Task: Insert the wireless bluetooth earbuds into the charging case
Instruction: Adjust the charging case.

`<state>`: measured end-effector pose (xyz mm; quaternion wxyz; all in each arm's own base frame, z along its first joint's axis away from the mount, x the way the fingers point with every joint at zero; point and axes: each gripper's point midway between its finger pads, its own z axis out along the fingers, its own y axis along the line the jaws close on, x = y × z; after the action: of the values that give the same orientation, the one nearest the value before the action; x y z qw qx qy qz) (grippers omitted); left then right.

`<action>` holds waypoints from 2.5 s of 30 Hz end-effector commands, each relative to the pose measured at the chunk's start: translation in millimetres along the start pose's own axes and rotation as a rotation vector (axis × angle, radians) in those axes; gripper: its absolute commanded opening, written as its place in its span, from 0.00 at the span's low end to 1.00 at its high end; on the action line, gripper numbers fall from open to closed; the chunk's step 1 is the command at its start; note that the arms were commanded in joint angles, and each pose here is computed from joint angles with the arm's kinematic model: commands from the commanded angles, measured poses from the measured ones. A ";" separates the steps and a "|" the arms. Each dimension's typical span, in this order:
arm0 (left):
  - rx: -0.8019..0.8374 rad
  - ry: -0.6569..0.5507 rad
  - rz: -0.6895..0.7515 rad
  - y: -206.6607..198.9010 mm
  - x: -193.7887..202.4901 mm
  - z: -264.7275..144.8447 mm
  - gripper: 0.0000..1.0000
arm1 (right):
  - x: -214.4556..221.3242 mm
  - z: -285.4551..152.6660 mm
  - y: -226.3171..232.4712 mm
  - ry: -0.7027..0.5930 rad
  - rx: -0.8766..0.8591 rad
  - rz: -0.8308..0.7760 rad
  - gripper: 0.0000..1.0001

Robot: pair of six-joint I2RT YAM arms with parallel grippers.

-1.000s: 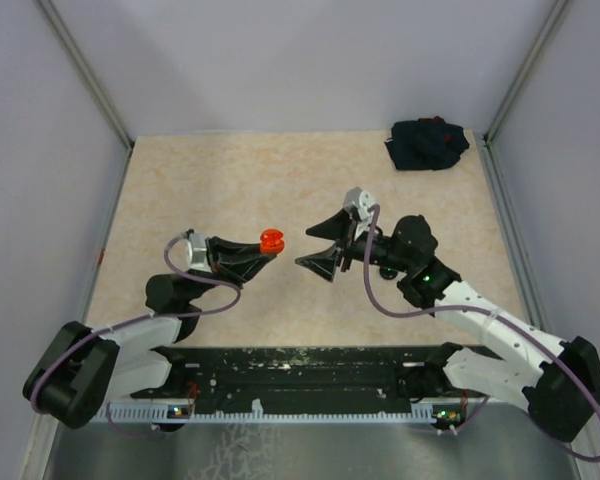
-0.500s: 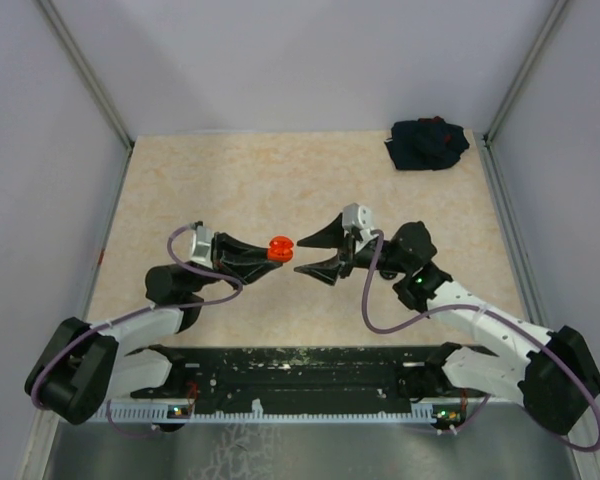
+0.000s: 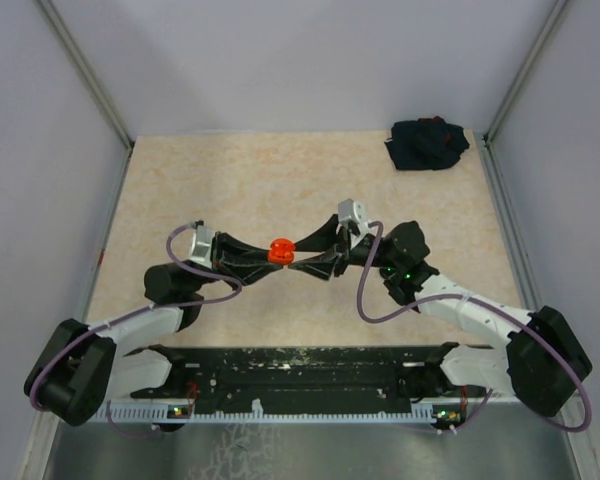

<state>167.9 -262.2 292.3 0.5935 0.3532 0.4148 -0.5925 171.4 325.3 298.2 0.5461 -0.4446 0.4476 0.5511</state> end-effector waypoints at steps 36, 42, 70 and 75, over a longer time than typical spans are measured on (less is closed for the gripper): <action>0.105 -0.104 0.187 -28.0 -27.5 1.9 0.35 | -13.8 5.4 3.2 -0.009 -0.037 0.019 0.00; 0.038 0.006 0.163 -16.8 -14.7 0.1 0.52 | 3.2 -5.0 -4.8 0.169 0.009 0.010 0.00; 0.011 0.391 -0.079 8.7 25.3 8.1 0.44 | 13.9 -4.4 -12.9 0.298 -0.015 0.022 0.00; 0.016 0.386 -0.086 7.8 24.9 8.8 0.04 | 14.6 -4.2 -15.6 0.289 0.000 0.017 0.00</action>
<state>178.8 -278.3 260.9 0.4717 0.4357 0.5478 -0.5363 178.7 318.7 249.5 0.4254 -0.5094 0.5660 0.4891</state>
